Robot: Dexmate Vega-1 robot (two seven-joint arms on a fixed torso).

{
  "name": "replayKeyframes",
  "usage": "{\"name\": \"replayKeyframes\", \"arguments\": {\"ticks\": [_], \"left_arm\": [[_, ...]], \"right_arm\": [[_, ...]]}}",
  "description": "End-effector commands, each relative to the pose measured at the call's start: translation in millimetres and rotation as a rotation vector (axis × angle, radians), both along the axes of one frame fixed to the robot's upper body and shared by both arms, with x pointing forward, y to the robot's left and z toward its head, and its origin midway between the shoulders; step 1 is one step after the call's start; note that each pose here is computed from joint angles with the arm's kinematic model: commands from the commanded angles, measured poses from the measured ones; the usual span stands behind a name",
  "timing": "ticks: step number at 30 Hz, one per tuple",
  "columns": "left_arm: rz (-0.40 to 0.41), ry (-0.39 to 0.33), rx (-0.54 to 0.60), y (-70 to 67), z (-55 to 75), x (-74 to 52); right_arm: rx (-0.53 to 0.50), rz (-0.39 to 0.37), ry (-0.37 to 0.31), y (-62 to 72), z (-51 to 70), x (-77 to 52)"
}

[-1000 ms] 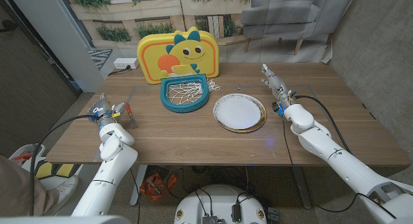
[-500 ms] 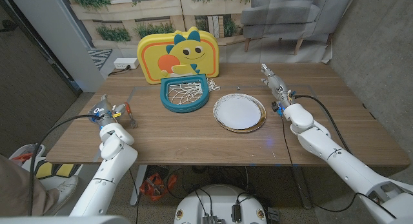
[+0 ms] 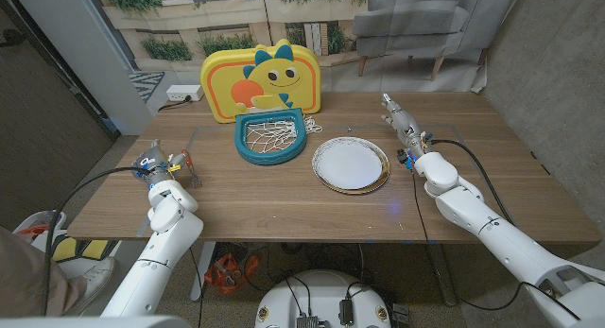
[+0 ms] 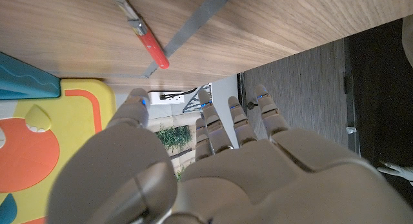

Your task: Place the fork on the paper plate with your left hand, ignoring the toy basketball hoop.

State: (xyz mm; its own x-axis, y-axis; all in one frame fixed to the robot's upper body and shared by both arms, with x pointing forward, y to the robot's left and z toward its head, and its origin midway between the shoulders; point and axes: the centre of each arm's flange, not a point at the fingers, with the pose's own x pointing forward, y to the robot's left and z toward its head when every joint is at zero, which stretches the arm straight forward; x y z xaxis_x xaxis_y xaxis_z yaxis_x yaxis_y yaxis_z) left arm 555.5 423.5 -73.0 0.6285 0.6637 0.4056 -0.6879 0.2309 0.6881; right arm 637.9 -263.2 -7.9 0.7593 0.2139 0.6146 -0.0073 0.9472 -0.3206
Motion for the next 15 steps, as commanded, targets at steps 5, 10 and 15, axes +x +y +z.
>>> {"name": "replayKeyframes", "arguments": {"ticks": [5, 10, 15], "left_arm": [[0.012, 0.028, 0.03, -4.4, -2.9, 1.5], [0.016, 0.034, 0.038, -6.9, -3.8, 2.6], [0.018, 0.041, 0.036, -7.7, -5.4, 4.6]], "right_arm": [[-0.001, 0.004, 0.001, 1.3, -0.6, 0.4], [-0.004, 0.005, 0.002, 1.7, -0.9, 0.5], [-0.001, 0.004, 0.002, 1.2, -0.5, 0.6]]}}
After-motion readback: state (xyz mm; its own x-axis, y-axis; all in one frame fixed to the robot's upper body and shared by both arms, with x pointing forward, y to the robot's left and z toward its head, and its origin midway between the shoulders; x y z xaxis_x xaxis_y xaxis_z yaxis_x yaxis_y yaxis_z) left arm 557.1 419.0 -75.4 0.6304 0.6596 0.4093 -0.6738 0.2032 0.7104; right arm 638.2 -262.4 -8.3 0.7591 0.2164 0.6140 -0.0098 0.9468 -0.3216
